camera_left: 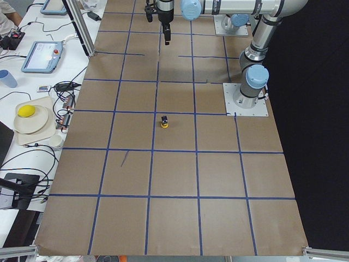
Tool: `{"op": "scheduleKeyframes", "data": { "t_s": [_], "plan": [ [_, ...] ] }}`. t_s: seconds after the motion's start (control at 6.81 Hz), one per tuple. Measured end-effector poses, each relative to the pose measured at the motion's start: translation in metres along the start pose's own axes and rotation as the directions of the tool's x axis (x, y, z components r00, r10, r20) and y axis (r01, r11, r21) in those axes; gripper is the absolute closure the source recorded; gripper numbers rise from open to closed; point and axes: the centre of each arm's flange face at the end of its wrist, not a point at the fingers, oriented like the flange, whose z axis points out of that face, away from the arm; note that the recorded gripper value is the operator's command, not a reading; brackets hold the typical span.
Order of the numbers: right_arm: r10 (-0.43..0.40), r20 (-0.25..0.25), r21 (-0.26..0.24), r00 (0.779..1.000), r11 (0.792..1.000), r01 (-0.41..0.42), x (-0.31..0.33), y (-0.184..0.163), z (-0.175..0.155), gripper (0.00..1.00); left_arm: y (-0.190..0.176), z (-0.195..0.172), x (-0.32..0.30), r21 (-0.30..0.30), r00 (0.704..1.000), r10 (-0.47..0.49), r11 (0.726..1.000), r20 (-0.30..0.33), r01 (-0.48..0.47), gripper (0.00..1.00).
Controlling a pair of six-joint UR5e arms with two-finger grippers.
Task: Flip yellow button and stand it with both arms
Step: 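Lower the left gripper onto the yellow button lying on its side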
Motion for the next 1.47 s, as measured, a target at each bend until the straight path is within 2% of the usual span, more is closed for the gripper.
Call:
{"op": "scheduleKeyframes", "data": {
  "t_s": [0.29,0.59,1.03,1.47],
  "plan": [
    [0.000,0.001,-0.002,1.000,1.000,0.000,0.000,0.000,0.000,0.00,0.005,0.003,-0.006,-0.002,1.000,-0.006,1.000,0.005,0.006,0.00],
    [0.000,0.001,-0.002,1.000,1.000,0.000,-0.001,0.000,0.000,0.00,-0.001,0.027,-0.044,-0.030,0.999,-0.050,0.998,0.015,0.050,0.00],
    [0.002,0.009,-0.001,1.000,1.000,-0.002,-0.001,0.001,-0.001,0.00,-0.023,0.079,-0.172,-0.101,0.997,-0.074,0.992,0.007,0.075,0.00],
    [0.006,0.082,-0.048,0.997,0.999,-0.002,-0.007,0.007,0.001,0.00,-0.041,0.149,-0.308,-0.119,0.996,-0.086,0.989,0.015,0.087,0.00]
  ]
}}
